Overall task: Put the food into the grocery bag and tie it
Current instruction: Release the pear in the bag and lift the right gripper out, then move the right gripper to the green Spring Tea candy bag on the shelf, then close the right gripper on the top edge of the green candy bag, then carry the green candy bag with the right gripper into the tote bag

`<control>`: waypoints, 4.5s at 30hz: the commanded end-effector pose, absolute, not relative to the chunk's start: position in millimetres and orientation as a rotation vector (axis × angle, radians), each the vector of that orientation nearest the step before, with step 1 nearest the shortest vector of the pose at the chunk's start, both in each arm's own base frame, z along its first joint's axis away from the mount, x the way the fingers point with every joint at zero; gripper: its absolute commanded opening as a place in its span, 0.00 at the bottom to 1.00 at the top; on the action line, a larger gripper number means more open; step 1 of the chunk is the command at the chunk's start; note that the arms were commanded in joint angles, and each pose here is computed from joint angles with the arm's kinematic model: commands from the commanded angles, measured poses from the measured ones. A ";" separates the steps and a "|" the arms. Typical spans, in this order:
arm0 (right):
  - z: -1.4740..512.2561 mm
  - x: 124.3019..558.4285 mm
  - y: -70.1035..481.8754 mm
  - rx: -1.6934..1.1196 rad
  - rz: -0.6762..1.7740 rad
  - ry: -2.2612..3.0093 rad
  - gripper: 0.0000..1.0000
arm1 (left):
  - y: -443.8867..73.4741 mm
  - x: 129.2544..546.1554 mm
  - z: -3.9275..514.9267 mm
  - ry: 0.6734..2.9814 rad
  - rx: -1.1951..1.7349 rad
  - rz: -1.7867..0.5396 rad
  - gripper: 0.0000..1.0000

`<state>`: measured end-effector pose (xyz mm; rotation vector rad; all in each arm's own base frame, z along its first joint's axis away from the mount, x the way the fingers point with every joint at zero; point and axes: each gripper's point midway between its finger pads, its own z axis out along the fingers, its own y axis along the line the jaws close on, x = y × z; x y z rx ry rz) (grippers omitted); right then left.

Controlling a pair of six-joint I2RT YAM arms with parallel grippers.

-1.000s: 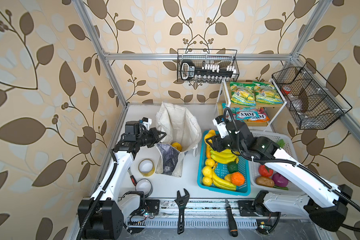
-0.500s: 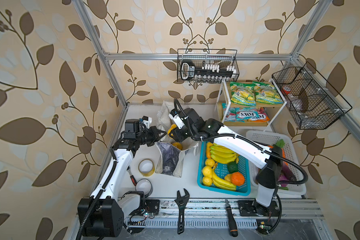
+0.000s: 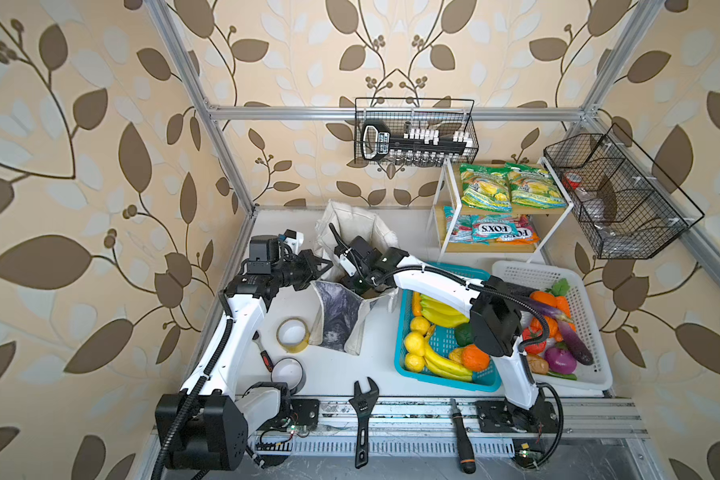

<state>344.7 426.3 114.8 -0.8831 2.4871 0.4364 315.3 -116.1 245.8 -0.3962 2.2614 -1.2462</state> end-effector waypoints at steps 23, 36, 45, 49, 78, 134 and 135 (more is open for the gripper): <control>241.3 343.2 408.4 -0.774 0.485 2.265 0.87 | -121.3 318.8 269.5 2.187 -0.282 -1.268 0.00; 382.2 294.0 277.8 -0.503 0.467 1.967 1.00 | -116.6 323.2 273.9 2.122 -0.345 -1.266 0.00; 420.0 327.5 145.0 -0.207 0.276 1.951 1.00 | -116.7 324.0 280.8 2.113 -0.328 -1.261 0.00; 418.5 358.3 90.1 -0.059 0.202 2.019 0.99 | -118.4 325.5 285.6 2.104 -0.324 -1.281 0.00; 367.8 409.9 27.1 0.204 0.391 2.071 0.46 | -120.7 323.3 264.1 2.152 -0.321 -1.292 0.00; 546.3 276.4 167.6 -0.293 0.674 1.640 0.00 | -122.5 329.9 267.6 2.149 -0.318 -1.315 0.00; 542.9 275.9 177.6 -0.312 0.700 1.645 0.00 | -122.6 329.9 267.9 2.148 -0.317 -1.317 0.00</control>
